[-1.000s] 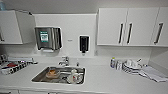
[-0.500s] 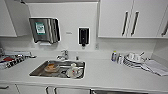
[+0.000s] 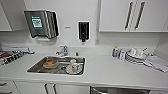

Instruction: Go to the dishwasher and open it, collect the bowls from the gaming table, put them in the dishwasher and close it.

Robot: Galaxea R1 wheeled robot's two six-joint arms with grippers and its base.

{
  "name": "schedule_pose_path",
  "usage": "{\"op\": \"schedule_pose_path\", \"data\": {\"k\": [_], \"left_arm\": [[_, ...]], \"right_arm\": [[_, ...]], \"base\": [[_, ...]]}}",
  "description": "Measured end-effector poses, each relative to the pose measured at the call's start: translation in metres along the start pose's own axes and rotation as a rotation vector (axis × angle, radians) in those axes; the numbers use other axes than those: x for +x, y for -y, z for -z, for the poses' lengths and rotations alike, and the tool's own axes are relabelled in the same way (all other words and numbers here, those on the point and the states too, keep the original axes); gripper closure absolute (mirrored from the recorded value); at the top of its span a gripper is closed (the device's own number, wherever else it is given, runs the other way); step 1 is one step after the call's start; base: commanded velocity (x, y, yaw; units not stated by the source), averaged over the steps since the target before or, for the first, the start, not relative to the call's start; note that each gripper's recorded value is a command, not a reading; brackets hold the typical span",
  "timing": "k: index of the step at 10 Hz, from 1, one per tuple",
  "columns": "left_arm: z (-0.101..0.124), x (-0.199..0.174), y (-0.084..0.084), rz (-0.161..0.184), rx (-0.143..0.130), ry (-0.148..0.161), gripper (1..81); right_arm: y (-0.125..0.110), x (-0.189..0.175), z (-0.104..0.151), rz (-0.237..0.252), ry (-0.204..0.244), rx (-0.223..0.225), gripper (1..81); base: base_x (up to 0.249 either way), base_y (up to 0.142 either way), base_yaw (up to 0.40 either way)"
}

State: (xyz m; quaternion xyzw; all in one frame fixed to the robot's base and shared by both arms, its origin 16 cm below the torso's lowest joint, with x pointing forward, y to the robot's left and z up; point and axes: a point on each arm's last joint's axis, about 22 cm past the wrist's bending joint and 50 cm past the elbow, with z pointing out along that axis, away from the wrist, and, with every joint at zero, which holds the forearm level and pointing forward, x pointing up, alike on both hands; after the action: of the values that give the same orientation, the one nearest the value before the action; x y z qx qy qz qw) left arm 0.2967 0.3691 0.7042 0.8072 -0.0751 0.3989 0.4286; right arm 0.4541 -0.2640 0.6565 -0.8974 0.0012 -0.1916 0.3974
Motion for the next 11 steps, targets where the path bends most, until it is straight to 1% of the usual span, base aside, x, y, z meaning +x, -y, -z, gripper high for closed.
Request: {"op": "schedule_pose_path", "data": {"k": [1,2,3,5,6,7,8,9,10,11], "left_arm": [[0.000,0.001,0.000,0.002,-0.001,0.000,1.0],[0.000,0.002,0.001,0.012,0.001,0.000,1.0],[0.001,0.005,0.001,0.011,-0.001,0.001,1.0],[-0.003,0.014,-0.001,0.001,-0.021,-0.011,1.0],[-0.003,0.014,-0.003,-0.002,-0.031,-0.011,1.0],[-0.003,0.015,-0.002,-0.010,-0.036,-0.009,1.0],[-0.001,0.015,0.003,-0.013,-0.026,-0.005,1.0],[0.001,0.017,0.008,-0.021,-0.018,-0.003,1.0],[0.002,0.020,0.010,-0.030,-0.015,-0.004,1.0],[0.001,0.022,0.011,-0.033,-0.014,-0.006,1.0]], "right_arm": [[0.004,0.006,0.002,-0.002,0.005,-0.002,1.0],[0.007,0.015,0.005,0.004,0.000,-0.004,1.0],[0.011,0.024,0.007,0.015,-0.005,-0.004,1.0],[0.020,0.044,0.015,0.053,-0.001,-0.016,1.0],[0.026,0.056,0.017,0.075,0.002,-0.023,1.0],[0.032,0.068,0.020,0.084,0.008,-0.028,1.0],[0.037,0.074,0.020,0.059,0.024,-0.034,1.0],[0.036,0.076,0.016,0.010,0.036,-0.040,1.0],[0.026,0.082,0.012,-0.056,0.038,-0.067,1.0],[0.019,0.090,0.010,-0.134,0.031,-0.084,1.0]], "base": [[0.000,0.000,0.000],[0.000,0.000,0.000],[0.000,0.000,0.000],[0.000,0.000,0.000],[0.000,0.000,0.000],[0.000,0.000,0.000],[0.000,0.000,0.000],[0.000,0.000,0.000],[0.000,0.000,0.000],[0.000,0.000,0.000]]}}
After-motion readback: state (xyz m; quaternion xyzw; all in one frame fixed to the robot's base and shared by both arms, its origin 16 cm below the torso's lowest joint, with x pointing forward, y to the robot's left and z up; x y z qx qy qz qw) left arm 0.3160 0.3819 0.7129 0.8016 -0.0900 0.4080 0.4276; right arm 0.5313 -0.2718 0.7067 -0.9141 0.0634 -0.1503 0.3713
